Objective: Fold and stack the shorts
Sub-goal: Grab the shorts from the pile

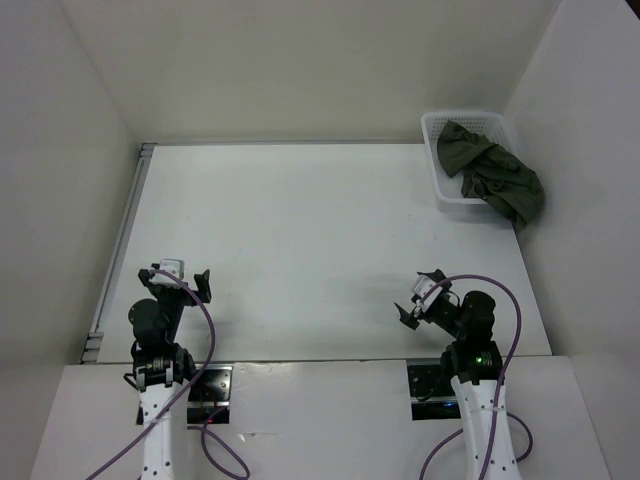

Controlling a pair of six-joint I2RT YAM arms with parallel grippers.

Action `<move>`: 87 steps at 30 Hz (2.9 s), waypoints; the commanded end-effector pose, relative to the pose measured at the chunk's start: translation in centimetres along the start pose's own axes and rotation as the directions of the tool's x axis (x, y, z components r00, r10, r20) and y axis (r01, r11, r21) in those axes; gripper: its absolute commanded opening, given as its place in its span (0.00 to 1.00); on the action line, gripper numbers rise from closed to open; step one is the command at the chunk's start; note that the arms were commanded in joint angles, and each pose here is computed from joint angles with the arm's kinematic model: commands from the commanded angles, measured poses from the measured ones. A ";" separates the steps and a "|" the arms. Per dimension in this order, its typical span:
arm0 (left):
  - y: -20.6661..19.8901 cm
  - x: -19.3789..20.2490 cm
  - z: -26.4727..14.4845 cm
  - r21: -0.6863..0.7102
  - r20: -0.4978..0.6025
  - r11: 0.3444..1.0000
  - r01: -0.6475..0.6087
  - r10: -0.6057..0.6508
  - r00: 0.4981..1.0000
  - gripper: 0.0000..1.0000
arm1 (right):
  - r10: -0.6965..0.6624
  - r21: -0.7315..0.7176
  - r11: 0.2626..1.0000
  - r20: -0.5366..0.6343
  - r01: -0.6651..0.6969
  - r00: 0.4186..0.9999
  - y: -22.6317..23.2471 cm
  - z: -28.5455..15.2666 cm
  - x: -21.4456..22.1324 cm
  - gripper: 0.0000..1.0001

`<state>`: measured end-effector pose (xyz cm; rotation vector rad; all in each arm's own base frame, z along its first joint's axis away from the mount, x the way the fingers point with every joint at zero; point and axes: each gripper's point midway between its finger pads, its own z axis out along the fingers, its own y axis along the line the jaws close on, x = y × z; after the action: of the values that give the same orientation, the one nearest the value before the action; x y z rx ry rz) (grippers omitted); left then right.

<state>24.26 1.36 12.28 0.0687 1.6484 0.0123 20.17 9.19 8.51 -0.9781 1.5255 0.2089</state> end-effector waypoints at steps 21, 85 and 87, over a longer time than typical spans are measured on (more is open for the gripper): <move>-11.5 -5.7 -4.3 0.632 0.276 0.743 -0.221 0.050 0.960 0.99 | -0.954 0.438 0.291 0.062 0.851 0.294 -7.3 -3.2 -16.3 0.99; -8.7 -10.5 14.9 0.444 -0.545 0.842 0.308 -0.019 0.838 0.99 | 0.478 0.852 0.446 0.031 -0.273 0.878 -40.7 5.3 -15.6 0.00; -8.6 -11.3 15.0 0.451 -0.522 0.843 0.294 -0.018 0.853 0.99 | 0.402 0.869 0.389 0.139 -0.306 0.905 -42.1 3.2 -20.1 0.00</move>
<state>38.92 -7.76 17.72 0.3071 2.2780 -0.6072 50.14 -4.63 26.77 0.0484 2.0358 -0.3238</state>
